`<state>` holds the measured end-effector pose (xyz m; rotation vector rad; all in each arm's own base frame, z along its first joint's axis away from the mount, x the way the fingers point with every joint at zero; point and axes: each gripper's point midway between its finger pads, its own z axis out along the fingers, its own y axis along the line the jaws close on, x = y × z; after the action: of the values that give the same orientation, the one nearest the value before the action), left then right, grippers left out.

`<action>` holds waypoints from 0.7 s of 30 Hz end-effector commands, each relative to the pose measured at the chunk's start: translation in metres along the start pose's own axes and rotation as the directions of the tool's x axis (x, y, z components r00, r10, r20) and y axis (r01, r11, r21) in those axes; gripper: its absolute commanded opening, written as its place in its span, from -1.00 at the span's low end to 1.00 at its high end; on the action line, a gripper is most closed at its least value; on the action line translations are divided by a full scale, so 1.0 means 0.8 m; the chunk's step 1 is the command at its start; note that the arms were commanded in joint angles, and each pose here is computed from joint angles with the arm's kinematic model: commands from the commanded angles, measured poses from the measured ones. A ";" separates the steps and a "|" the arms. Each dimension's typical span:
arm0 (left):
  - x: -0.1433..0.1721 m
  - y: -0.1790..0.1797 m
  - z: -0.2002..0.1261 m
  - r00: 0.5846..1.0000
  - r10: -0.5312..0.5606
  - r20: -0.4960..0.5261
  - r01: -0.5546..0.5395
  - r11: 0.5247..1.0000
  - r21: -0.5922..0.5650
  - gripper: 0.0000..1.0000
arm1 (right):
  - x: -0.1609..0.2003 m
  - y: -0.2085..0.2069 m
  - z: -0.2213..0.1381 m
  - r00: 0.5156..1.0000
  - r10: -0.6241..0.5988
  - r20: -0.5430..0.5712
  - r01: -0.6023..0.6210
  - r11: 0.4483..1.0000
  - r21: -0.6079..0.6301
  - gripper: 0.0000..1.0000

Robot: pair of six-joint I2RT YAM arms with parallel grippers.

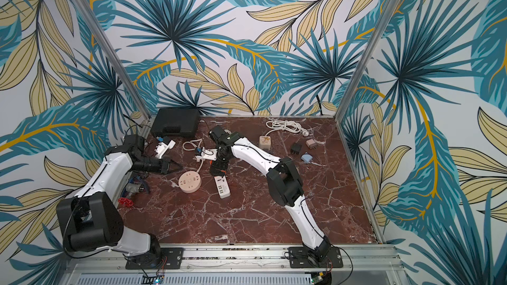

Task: Pull the plug off the socket
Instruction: Adjust the socket at the center of the board.

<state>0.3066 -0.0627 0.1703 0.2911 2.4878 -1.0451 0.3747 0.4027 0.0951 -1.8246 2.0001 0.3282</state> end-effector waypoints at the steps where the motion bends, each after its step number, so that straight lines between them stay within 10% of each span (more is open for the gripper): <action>1: 0.004 0.000 0.002 1.000 -0.009 -0.001 0.009 1.000 0.019 -1.00 | 0.008 0.011 0.007 0.999 -0.019 -0.026 0.018 0.999 -0.045 0.99; 13: 0.004 0.002 0.002 1.000 -0.015 -0.008 0.015 1.000 0.015 -1.00 | -0.002 -0.017 0.011 0.997 0.075 0.017 -0.076 0.994 0.075 0.29; 16: 0.004 0.004 0.003 1.000 -0.018 -0.012 0.018 1.000 0.010 -1.00 | -0.008 -0.024 0.004 0.994 0.107 0.040 -0.111 0.986 0.127 -0.34; 21: 0.006 0.009 0.007 0.999 -0.027 -0.033 0.028 1.000 0.014 -1.00 | -0.019 -0.033 -0.008 0.980 0.180 0.083 -0.194 0.957 0.218 -0.77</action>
<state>0.3072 -0.0624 0.1639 0.2789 2.5076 -1.0613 0.3878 0.4092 0.0862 -1.6332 2.0789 0.2679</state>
